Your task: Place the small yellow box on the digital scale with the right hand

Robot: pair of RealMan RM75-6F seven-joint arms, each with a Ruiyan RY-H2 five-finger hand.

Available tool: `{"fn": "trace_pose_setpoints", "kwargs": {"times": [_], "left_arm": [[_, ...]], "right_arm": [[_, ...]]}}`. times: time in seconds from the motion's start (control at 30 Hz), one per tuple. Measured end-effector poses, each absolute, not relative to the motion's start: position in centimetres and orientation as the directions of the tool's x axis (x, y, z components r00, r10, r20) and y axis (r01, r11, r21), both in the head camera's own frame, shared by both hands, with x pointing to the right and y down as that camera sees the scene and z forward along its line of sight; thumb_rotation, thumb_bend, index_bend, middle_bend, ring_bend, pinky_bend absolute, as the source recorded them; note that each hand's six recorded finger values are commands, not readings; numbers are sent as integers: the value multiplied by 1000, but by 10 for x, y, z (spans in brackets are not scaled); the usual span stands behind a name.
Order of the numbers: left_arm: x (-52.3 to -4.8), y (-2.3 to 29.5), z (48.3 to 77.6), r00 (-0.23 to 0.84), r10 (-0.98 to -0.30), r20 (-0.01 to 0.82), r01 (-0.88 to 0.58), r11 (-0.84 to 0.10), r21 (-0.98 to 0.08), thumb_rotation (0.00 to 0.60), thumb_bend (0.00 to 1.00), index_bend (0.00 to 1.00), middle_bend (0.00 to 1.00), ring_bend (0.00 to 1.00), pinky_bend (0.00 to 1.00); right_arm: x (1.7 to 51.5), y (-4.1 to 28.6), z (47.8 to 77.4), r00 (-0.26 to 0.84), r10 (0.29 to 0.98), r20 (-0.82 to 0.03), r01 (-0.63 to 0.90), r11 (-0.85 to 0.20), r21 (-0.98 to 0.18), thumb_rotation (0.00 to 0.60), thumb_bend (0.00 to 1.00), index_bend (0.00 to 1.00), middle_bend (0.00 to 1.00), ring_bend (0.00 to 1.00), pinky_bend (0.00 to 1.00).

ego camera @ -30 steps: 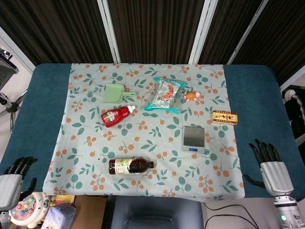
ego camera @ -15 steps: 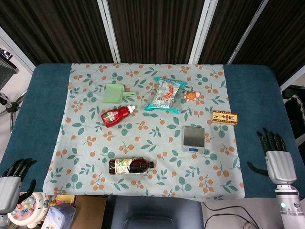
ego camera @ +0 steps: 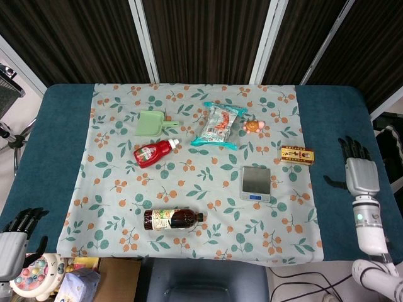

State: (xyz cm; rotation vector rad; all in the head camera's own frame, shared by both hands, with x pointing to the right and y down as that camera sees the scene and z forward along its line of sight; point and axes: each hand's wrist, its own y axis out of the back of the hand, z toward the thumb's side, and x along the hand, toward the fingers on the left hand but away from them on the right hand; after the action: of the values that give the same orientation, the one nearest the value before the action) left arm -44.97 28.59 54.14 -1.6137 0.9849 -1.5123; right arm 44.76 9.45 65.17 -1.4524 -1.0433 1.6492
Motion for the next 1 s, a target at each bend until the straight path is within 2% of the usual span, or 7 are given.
{"fn": "trace_pose_setpoints", "kwargs": {"times": [0.13,0.33,0.67,1.0], "left_arm": [[-450,287,541,26,-888,459,-64,-459,-886,600,436,237,194,159,368],[-450,291,539,24,-886,463,-65,-464,-884,600,435,239,194,158,368],[-454,294,538,17,-884,468,-74,-467,-881,600,435,239,193,159,368],[-454,288,541,13,-882,472,-76,-471,-879,600,435,239,193,159,368]], "right_arm": [[442,65,673,-142,885,-444,-12,-450,-893,600,310,190,168,114,231],[427,44,706,-144,854,-499,-11,-506,-863,600,311,229,207,153,261],[417,35,743,-182,822,-540,-42,-555,-831,600,313,308,278,223,314],[406,38,774,-200,771,-604,-44,-623,-781,600,313,346,310,261,343]]}}
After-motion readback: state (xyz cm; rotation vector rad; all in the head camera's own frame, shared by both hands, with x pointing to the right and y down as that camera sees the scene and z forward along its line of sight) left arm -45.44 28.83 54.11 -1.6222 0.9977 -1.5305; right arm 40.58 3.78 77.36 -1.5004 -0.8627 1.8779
